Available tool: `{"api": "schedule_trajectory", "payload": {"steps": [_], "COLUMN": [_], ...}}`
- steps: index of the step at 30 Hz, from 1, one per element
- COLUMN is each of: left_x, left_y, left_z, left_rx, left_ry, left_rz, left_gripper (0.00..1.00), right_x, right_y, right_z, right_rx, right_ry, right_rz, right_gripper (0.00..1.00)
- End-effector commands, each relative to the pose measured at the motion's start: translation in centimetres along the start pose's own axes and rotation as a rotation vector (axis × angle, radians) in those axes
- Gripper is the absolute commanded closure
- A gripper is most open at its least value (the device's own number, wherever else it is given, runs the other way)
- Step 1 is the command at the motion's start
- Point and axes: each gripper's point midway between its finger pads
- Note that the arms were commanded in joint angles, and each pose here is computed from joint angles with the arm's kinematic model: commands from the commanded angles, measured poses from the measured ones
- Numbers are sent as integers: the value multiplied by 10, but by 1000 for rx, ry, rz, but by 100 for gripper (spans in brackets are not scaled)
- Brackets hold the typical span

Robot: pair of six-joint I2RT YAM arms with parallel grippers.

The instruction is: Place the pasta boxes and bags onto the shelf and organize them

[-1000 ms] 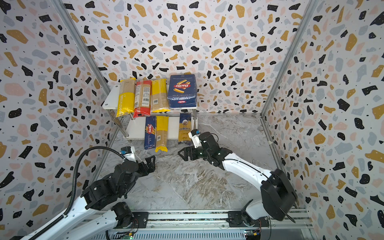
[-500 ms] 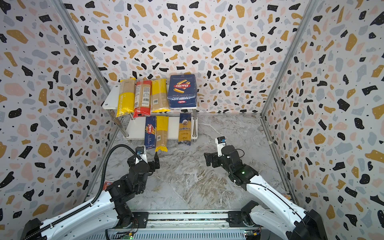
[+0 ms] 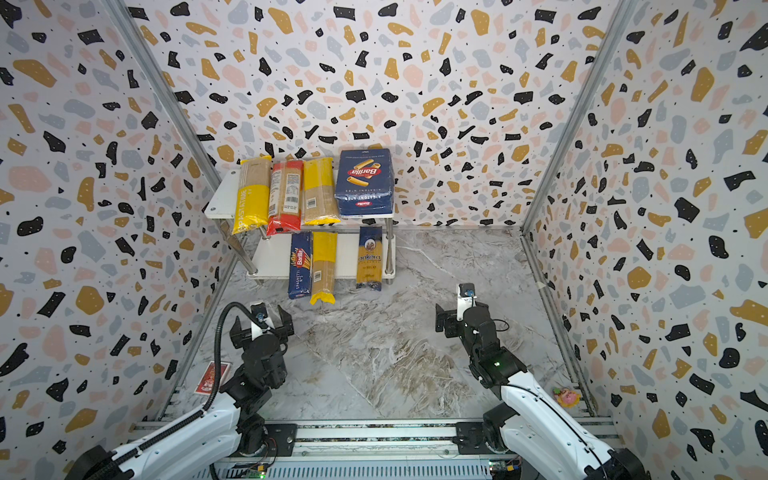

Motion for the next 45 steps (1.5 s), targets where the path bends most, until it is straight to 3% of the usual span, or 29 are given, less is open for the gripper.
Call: {"api": "schedule_trajectory", "payload": {"steps": [1,8,15,19,22,31,39,45], "left_x": [12,5,-13,-11,-18,-16,-37,-36], "left_y": [-4,-20,-34,-43,-48,-77,-88,-89], "left_z": [18,3,3,-3,-4,-19,-20,-20], "left_rx": [-116,-95,-99,-103,-105,-27,5,5], "left_ry": [152,88,59,73,51,110,71,72], "left_rz": [-4,26,-4,15,2,-15,-148,-151], "left_gripper": [1,0,1,1,0,1,1,1], "right_x": [-16,-52,-94,-107,-102,-95,-103,-99], "right_y": [0,-16,-13,-14,-17,-42,-64,-69], "right_z": [13,4,15,12,12,12,-3,-5], "right_rx": [-99,-109,-249,-311,-353,-331,-273,-250], "right_ry": [-31,-58,-73,-109,-69,54,26,47], "right_rz": [-63,-181,-278,-270,-231,-193,-169,-146], "right_gripper": [1,1,1,1,1,1,1,1]}}
Point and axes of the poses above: each gripper's point midway between its finger pads, its own y axis back along the fingers, its own x axis along the line the jaws close on, z = x × y, and after that the axes turned 6 degrees about -y, right-handed
